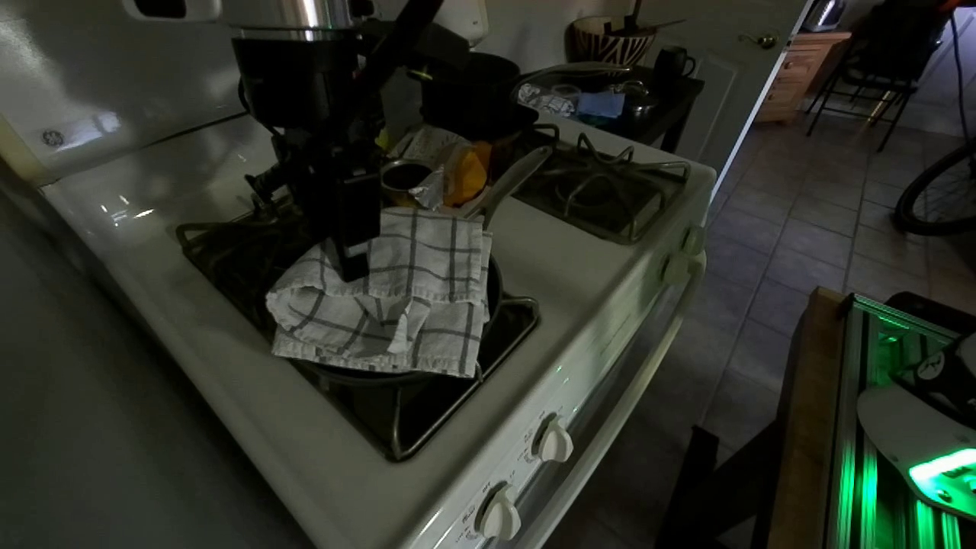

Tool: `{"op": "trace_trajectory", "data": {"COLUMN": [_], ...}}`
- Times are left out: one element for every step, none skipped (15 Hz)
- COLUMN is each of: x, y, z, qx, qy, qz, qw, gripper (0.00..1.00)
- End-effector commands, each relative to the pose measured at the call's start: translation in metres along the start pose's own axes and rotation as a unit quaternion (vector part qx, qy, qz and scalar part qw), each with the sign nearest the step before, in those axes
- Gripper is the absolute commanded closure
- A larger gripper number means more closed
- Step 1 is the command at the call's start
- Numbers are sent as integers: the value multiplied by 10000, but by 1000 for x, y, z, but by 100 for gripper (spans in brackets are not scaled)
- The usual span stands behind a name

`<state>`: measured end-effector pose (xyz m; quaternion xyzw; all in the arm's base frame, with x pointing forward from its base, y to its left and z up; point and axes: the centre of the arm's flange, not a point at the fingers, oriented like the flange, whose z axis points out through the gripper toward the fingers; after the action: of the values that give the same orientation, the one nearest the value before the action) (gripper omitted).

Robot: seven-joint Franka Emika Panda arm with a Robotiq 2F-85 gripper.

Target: Remove the towel from the pan

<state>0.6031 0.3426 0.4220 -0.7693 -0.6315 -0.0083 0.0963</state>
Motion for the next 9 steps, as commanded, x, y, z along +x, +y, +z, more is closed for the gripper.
{"op": "trace_trajectory", "data": {"x": [-6, -8, -12, -14, -17, -22, -25, -30, -35], "y": [-9, -12, -17, -20, -24, -27, -31, -34, -36], "z": [-13, -17, -23, -29, -35, -42, -48, -57, -65], "qx": [-167, -213, -260, -297, -325, -344, -370, -399, -446], "qy": [-125, -120, -90, -59, -34, 2, 31, 88, 137], "qz": [-45, -39, -22, -19, -8, 27, 65, 94, 164], "qw": [9998, 9997, 9996, 9995, 9995, 9994, 9993, 9991, 9988], "gripper": [77, 84, 92, 98, 100, 100, 100, 100, 100]}}
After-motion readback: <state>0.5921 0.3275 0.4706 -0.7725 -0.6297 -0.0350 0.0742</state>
